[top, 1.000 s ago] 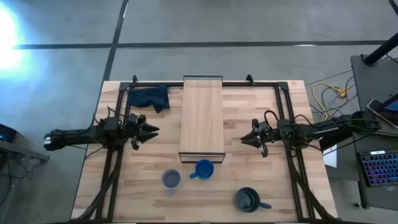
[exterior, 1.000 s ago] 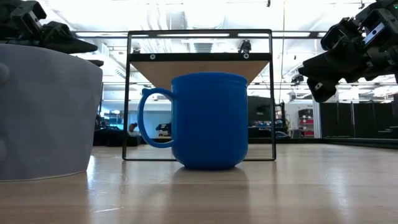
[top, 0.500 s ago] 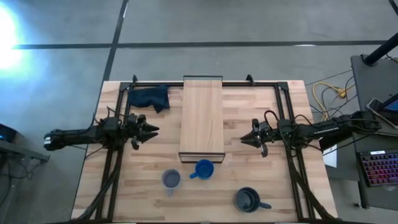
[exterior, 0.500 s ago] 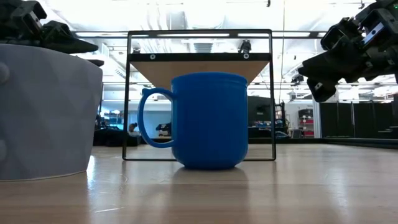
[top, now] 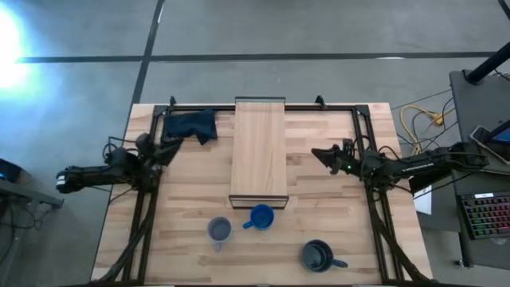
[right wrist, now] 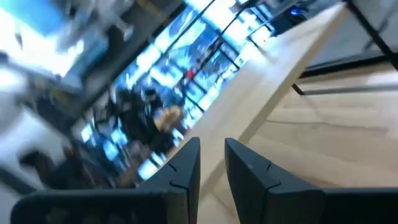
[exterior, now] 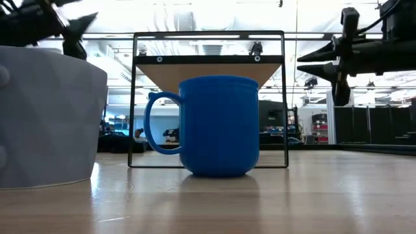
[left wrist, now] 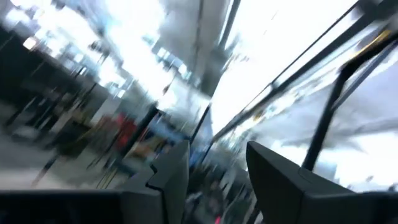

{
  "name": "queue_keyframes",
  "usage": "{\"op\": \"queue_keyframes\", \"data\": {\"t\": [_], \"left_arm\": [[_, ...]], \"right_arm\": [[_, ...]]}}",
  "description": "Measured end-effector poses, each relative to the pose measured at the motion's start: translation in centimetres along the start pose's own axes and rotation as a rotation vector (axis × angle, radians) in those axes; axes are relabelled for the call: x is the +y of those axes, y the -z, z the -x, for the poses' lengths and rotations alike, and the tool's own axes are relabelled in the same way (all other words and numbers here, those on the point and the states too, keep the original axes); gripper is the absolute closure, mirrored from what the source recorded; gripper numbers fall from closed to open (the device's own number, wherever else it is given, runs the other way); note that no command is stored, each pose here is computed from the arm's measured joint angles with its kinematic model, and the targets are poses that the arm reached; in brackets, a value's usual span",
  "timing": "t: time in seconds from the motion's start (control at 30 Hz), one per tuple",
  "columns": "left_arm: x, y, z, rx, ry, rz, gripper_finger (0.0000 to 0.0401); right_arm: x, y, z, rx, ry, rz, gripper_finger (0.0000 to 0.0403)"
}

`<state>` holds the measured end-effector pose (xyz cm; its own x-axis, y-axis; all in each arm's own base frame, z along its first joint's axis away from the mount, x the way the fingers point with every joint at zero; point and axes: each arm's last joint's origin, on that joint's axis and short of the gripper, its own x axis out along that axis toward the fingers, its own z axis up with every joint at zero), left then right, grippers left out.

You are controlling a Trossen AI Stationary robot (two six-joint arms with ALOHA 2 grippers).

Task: Stack small to large cups/mugs on shelf
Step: Put the blue mug on the shelf

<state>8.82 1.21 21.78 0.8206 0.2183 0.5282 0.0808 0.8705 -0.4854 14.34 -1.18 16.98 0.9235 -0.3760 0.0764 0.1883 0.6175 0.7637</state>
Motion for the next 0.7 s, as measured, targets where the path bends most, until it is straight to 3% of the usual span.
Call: {"op": "queue_keyframes", "data": {"t": [0.1,0.27,0.43,0.6,0.7], "left_arm": [[-0.5,-0.9,0.1,-0.091,0.046,0.014,0.0255],[-0.6,-1.3,0.1,-0.150,0.045,0.025,0.0255],[-0.8,-1.1,0.0,-0.085,0.131,0.192,0.0255],[-0.7,-1.2,0.0,-0.111,0.095,0.141,0.0255],[-0.6,-0.9,-0.2,-0.095,0.078,0.181,0.0255]], "right_arm": [[0.1,-0.3,0.0,-0.052,0.006,-0.108,0.0335],[0.1,-0.4,0.0,-0.072,0.018,-0.119,0.0335],[0.1,-0.3,0.0,-0.050,0.003,-0.290,0.0335],[0.1,-0.2,0.0,-0.048,0.008,-0.122,0.0335],[0.3,-0.4,0.0,-0.064,-0.011,-0.119,0.0335]]}}
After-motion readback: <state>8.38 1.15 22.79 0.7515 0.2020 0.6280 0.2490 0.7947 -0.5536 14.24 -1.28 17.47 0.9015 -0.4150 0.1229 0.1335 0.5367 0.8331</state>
